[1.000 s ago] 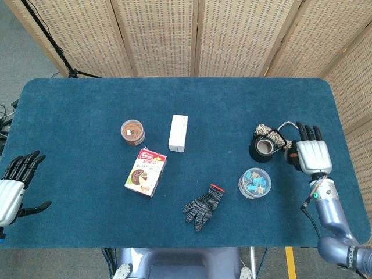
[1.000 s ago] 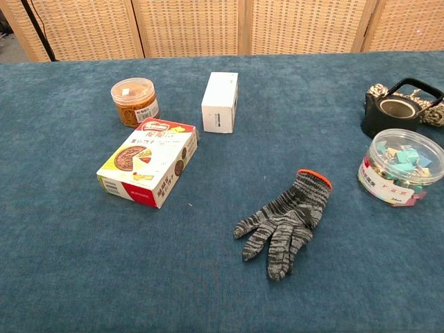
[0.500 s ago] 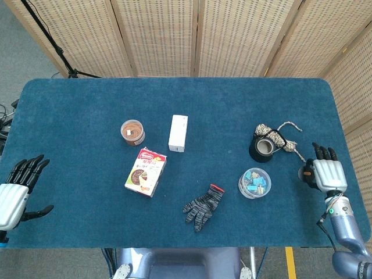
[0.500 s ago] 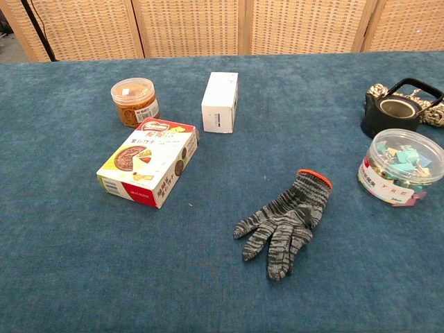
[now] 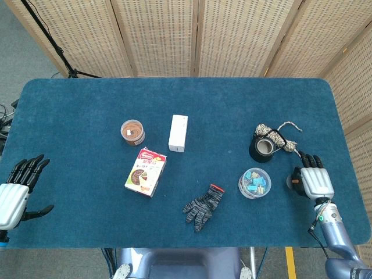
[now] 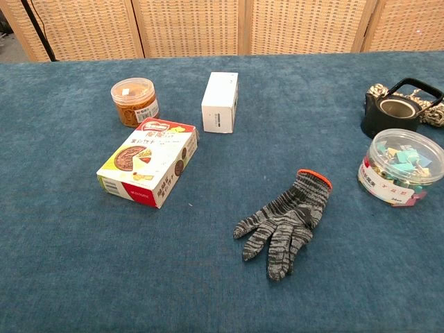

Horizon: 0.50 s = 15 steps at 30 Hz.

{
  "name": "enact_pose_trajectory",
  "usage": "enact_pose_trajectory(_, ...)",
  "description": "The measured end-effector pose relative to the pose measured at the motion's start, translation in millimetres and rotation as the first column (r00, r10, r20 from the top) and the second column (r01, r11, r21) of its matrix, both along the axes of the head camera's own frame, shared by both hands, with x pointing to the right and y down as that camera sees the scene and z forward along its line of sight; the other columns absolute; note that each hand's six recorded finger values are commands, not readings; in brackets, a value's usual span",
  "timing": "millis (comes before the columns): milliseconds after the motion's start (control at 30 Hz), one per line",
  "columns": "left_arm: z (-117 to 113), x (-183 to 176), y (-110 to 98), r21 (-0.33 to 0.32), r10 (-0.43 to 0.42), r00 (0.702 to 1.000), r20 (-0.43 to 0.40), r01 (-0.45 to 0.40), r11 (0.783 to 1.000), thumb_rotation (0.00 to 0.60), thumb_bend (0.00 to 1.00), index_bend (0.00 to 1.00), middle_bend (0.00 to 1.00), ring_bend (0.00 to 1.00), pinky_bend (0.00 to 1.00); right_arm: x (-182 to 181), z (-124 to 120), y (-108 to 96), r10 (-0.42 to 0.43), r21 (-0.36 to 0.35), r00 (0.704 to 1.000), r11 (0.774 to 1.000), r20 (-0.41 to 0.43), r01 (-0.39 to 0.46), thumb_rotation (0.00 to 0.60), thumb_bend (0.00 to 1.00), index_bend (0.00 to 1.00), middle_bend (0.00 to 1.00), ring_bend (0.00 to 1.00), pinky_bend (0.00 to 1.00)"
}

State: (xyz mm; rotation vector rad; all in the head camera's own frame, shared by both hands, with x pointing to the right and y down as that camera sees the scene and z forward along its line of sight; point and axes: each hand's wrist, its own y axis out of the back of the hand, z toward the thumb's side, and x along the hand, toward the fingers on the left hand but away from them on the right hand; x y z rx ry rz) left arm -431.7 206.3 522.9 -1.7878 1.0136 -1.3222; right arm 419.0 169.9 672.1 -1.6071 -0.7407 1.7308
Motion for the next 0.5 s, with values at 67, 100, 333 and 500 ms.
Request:
enact_pose_trajectory(67, -0.2, 0.3, 0.2, 0.0, 0.002, 1.0, -0.001, -0.002, 1.0, 0.6, 0.04, 0.0, 0.0, 0.0, 0.0, -1.1, 1.1, 1.6, -0.004, -0.006, 1.0, 1.0, 0.0, 0.004, 0.6, 0.45, 0.62, 0.0, 0.0, 0.0)
enact_pose_trajectory(100, -0.3, 0.3, 0.4, 0.001, 0.002, 1.0, -0.001, -0.002, 1.0, 0.6, 0.04, 0.0, 0.0, 0.0, 0.0, -1.5, 1.9, 2.4, -0.005, -0.011, 1.0, 1.0, 0.001, 0.005, 0.6, 0.45, 0.61, 0.0, 0.0, 0.0)
enact_pose_trajectory(333, -0.8, -0.2, 0.8, 0.002, 0.001, 1.0, -0.002, -0.001, 1.0, 0.6, 0.04, 0.0, 0.0, 0.0, 0.0, -3.9, 3.6, 6.8, -0.012, -0.032, 1.0, 0.999, 0.017, 0.012, 0.6, 0.42, 0.36, 0.0, 0.0, 0.0)
enact_pose_trajectory(500, -0.8, -0.3, 0.7, 0.001, 0.001, 1.0, -0.004, -0.001, 1.0, 0.6, 0.04, 0.0, 0.0, 0.0, 0.0, -2.8, -0.5, 8.1, -0.016, -0.03, 1.0, 0.999, 0.013, 0.017, 0.6, 0.34, 0.22, 0.0, 0.0, 0.0)
